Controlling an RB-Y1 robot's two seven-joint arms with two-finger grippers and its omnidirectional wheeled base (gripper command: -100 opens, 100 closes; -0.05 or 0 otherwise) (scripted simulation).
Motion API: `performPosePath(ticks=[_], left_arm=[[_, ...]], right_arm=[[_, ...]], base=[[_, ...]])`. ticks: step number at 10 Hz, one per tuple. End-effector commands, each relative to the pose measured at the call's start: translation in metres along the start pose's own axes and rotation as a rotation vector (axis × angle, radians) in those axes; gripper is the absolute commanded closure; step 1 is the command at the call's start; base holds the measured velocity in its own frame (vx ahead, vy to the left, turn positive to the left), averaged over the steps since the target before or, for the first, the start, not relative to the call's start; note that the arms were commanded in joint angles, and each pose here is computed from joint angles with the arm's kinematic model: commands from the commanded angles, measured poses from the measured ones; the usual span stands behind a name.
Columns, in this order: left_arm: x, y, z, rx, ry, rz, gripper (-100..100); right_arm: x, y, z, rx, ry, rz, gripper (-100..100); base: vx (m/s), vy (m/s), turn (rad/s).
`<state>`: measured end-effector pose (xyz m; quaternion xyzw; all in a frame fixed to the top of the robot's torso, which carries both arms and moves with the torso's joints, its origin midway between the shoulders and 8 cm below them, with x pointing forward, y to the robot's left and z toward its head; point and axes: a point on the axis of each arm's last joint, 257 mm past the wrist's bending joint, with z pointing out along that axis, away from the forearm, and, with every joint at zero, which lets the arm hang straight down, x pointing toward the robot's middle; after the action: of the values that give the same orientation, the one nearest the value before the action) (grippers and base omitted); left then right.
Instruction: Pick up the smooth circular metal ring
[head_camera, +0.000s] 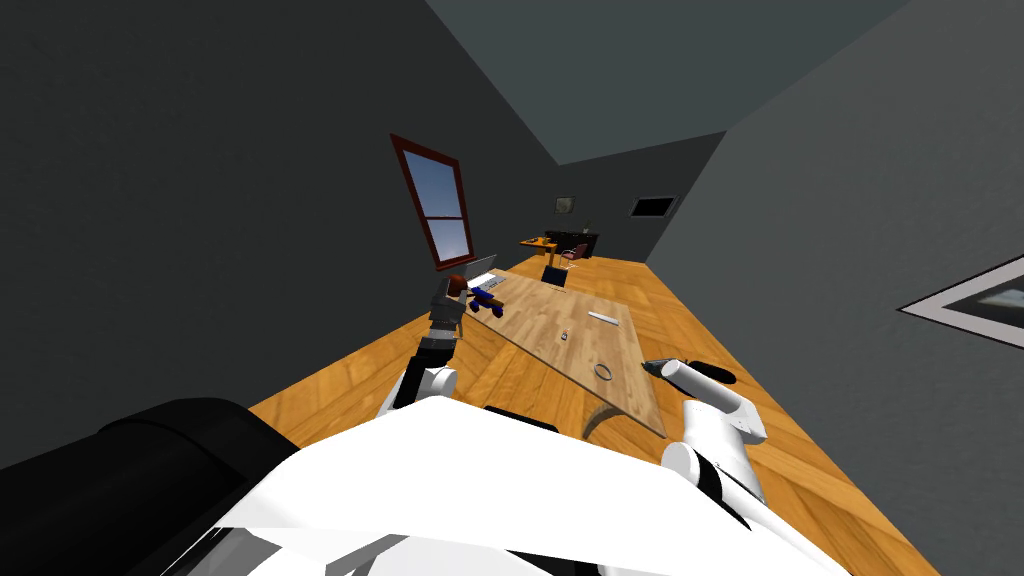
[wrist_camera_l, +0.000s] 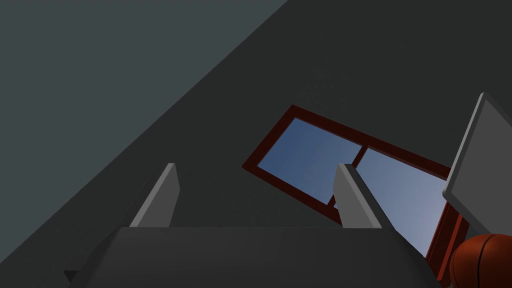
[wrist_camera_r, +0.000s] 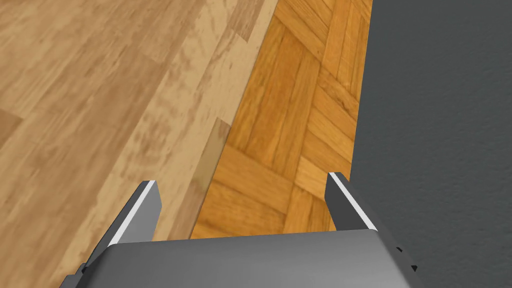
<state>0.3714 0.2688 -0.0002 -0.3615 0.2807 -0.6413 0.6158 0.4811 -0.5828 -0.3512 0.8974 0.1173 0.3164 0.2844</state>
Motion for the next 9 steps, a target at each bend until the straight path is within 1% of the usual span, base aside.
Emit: performPosePath(ticks=[1,2,3,4,5,6,7,8,9], left_arm=[[0.000,0.000,0.000,0.000,0.000,0.000,0],[0.000,0.000,0.000,0.000,0.000,0.000,0],[0.000,0.000,0.000,0.000,0.000,0.000,0],[0.000,0.000,0.000,0.000,0.000,0.000,0],[0.000,0.000,0.000,0.000,0.000,0.000,0],[0.000,0.000,0.000,0.000,0.000,0.000,0],[0.000,0.000,0.000,0.000,0.000,0.000,0],[0.000,0.000,0.000,0.000,0.000,0.000,0],[0.000,0.000,0.000,0.000,0.000,0.000,0]], right_arm=[[-0.014,-0.016,0.004,0.059,-0.045,0.053,-100],[-0.016,-0.019,0.003,0.071,-0.053,0.053,-100],[-0.024,-0.030,0.005,0.118,-0.086,0.096,-100],[-0.028,-0.035,0.006,0.128,-0.094,0.097,-100],[-0.037,-0.050,0.007,0.183,-0.132,0.138,-100],[-0.040,-0.057,0.007,0.216,-0.153,0.176,-100],[-0.046,-0.066,0.007,0.237,-0.168,0.177,-100],[-0.052,-0.080,0.006,0.287,-0.200,0.213,-100],[-0.053,-0.081,0.006,0.289,-0.201,0.213,-100]], base=[[0.030,-0.013,0.032],[0.028,-0.010,0.020],[0.033,-0.008,0.033],[0.032,-0.008,0.014],[0.040,-0.007,0.029],[0.055,-0.019,0.045],[0.043,-0.013,0.021],[0.033,-0.005,0.026],[0.024,-0.003,0.011]])
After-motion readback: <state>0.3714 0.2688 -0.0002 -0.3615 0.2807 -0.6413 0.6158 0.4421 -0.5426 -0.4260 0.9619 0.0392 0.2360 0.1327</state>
